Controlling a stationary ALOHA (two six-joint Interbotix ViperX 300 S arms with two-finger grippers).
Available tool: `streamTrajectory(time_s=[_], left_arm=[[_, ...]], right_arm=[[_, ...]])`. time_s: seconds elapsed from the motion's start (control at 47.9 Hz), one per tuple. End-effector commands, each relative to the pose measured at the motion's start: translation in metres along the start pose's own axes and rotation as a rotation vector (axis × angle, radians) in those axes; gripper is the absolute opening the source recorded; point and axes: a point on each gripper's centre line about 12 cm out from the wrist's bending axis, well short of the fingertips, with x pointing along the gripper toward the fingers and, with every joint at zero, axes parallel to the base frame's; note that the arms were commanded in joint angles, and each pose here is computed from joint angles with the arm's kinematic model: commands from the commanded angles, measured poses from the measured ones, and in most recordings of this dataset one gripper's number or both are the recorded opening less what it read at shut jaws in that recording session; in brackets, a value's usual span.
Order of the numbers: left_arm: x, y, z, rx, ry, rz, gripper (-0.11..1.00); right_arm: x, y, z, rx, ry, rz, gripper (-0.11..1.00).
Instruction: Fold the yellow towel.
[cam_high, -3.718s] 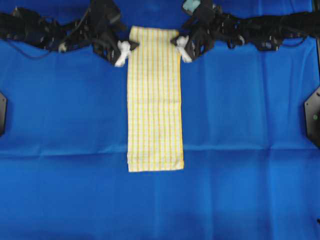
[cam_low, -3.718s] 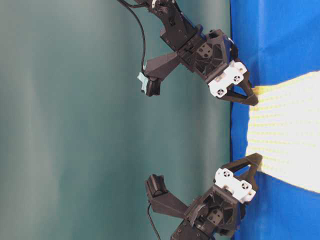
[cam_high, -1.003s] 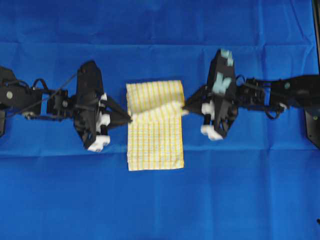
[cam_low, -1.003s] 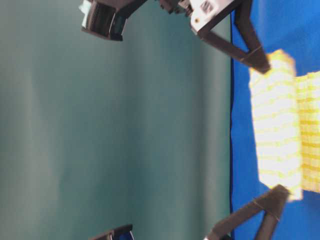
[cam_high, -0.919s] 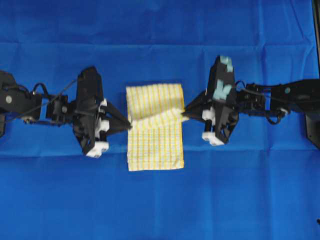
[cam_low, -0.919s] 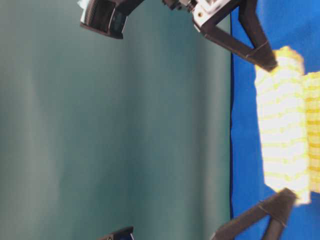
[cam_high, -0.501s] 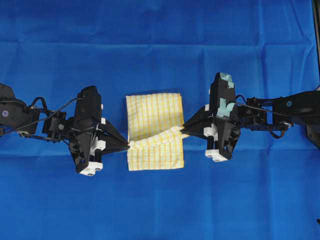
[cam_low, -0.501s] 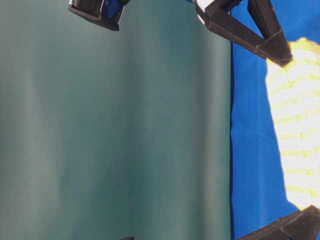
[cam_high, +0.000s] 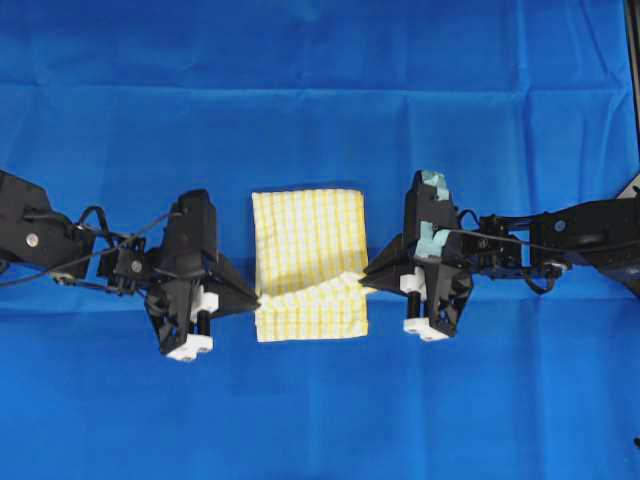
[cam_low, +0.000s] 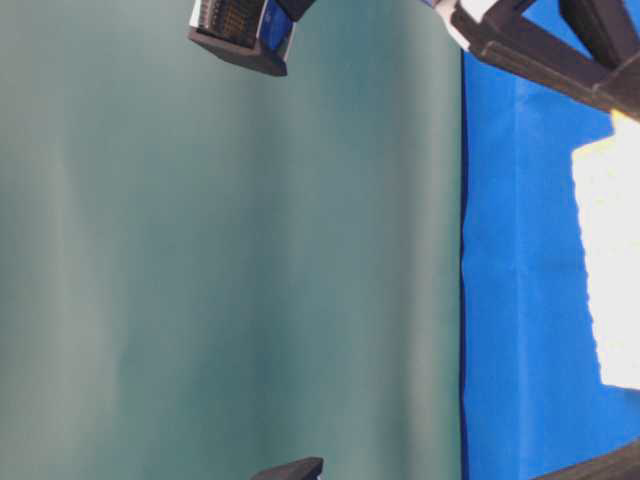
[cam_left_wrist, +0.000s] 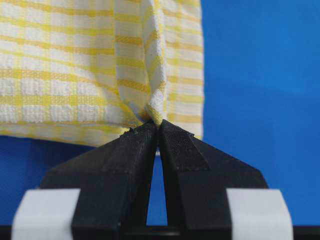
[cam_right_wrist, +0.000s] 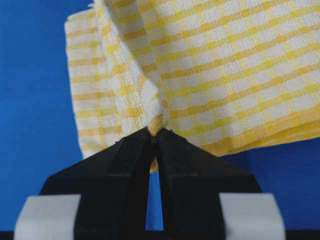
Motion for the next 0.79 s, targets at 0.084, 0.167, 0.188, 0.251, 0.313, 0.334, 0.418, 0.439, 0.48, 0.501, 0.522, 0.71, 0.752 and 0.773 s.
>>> streamTrajectory(time_s=[0.084, 0.167, 0.188, 0.251, 0.313, 0.334, 0.418, 0.439, 0.48, 0.501, 0.522, 0.71, 0.752, 0.773], left_arm=[[-0.001, -0.008, 0.001, 0.016, 0.004, -0.018, 0.02], [-0.001, -0.009, 0.002, 0.017, 0.007, -0.017, 0.02], [-0.001, -0.009, 0.002, 0.020, 0.007, -0.017, 0.02], [0.000, -0.008, 0.003, 0.022, 0.005, -0.015, 0.02], [-0.001, -0.006, 0.004, 0.020, 0.004, -0.010, 0.02], [-0.001, -0.005, 0.004, 0.018, 0.005, -0.007, 0.02], [0.000, -0.001, 0.006, 0.010, 0.007, 0.004, 0.02], [0.000, 0.000, 0.006, 0.008, 0.008, 0.008, 0.02], [0.000, 0.002, 0.007, 0.005, 0.009, 0.013, 0.02], [0.001, 0.002, 0.007, 0.004, 0.009, 0.014, 0.02], [0.001, 0.003, 0.008, 0.004, 0.008, 0.016, 0.02], [0.000, 0.008, 0.010, -0.006, 0.010, 0.030, 0.15], [0.000, 0.008, 0.010, -0.006, 0.013, 0.031, 0.25], [0.000, 0.008, 0.009, -0.006, 0.016, 0.032, 0.32]], right_arm=[[-0.001, 0.009, 0.007, 0.000, -0.027, 0.023, 0.03], [-0.001, 0.009, 0.007, -0.001, -0.027, 0.023, 0.03], [-0.001, 0.009, 0.007, 0.002, -0.027, 0.023, 0.03], [0.000, 0.009, 0.006, 0.000, -0.025, 0.022, 0.03], [0.001, 0.009, 0.006, -0.003, -0.024, 0.022, 0.03], [0.001, 0.009, 0.005, -0.001, -0.021, 0.021, 0.03], [0.003, 0.008, 0.003, -0.002, -0.013, 0.017, 0.03], [0.003, 0.008, 0.003, -0.002, -0.010, 0.016, 0.03], [0.004, 0.007, 0.002, -0.003, -0.007, 0.014, 0.03], [0.004, 0.007, 0.001, -0.003, -0.005, 0.013, 0.03], [0.005, 0.006, 0.001, -0.002, -0.004, 0.011, 0.03], [0.005, 0.009, 0.002, -0.008, -0.009, 0.018, 0.04], [0.005, 0.011, 0.001, -0.013, -0.008, 0.023, 0.05], [0.005, 0.012, 0.002, -0.015, -0.011, 0.025, 0.07]])
